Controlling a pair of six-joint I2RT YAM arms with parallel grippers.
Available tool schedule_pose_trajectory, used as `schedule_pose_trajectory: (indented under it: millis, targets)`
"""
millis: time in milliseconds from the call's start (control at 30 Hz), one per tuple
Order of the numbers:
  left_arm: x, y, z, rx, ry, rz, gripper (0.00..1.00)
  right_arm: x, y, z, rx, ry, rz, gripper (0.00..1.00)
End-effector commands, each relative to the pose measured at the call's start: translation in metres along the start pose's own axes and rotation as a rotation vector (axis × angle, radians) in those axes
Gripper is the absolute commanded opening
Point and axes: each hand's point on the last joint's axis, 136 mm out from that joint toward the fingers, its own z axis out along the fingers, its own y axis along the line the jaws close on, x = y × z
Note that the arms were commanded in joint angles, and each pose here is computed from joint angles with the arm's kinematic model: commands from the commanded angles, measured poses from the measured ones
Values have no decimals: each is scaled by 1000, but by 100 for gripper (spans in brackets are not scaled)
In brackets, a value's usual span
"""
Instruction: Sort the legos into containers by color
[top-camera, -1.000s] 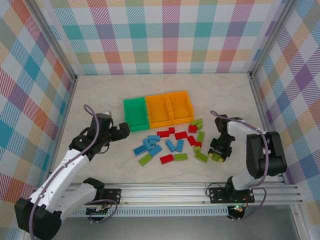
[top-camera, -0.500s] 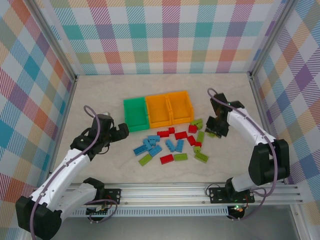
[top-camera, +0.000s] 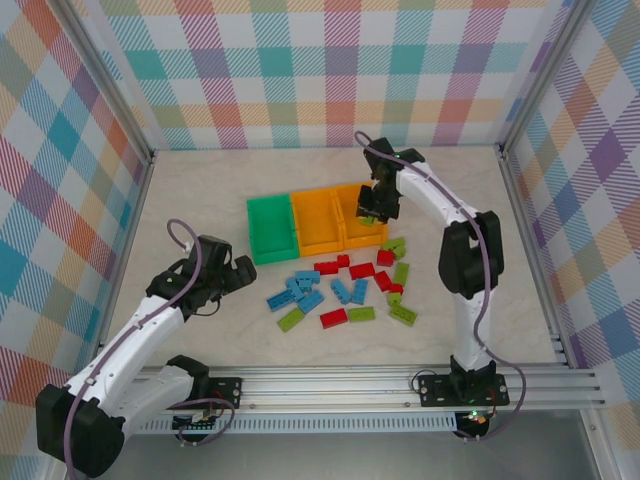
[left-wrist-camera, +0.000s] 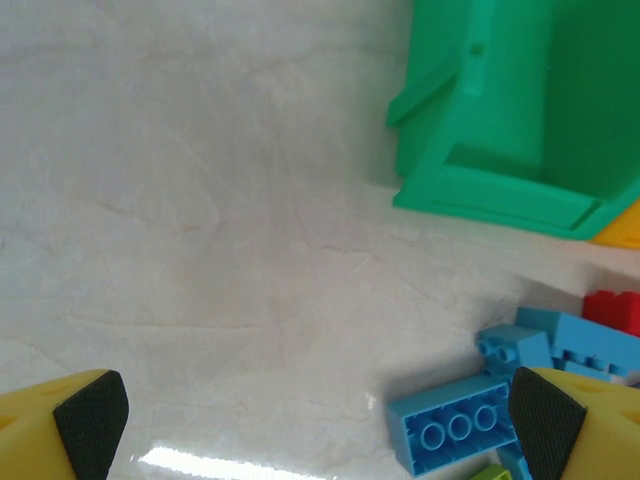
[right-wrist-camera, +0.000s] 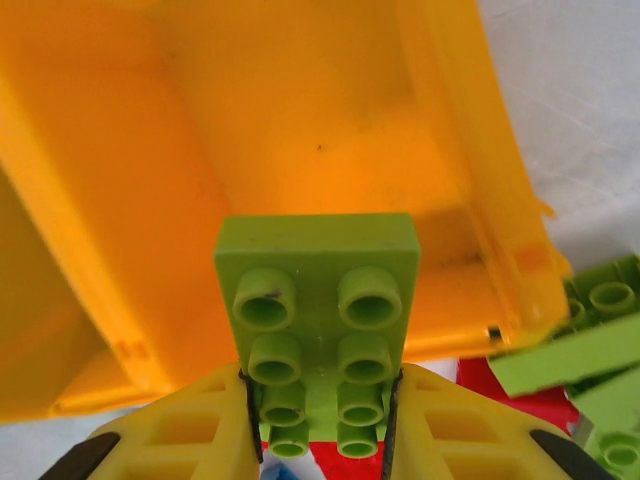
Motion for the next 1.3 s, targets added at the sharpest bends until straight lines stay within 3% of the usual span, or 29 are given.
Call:
schedule_pose_trajectory:
  millis: [0,200,400,767,967,1133,1267]
  targets:
    - [14,7,1,-14,43,-38,100,2,3,-1,11,53,-16,28]
    - [17,12,-2,-27,43,-44,100,-4,9,16,5,86,10,32]
    - [23,10,1,-14,78,-49,100,-1,5,27,25,114,28,44]
    - [53,-11,16,39,227,-44,100,2,16,17,-13,90,14,54]
    - [76,-36,23,118,279,186,96,9,24,-5,-56,18,-24,60]
    - [82,-36,28,88,308,440,95,16,16,-13,-49,1,-47,63]
    - [73,-51,28,119,279,497,91,23,9,-12,-26,13,-50,65]
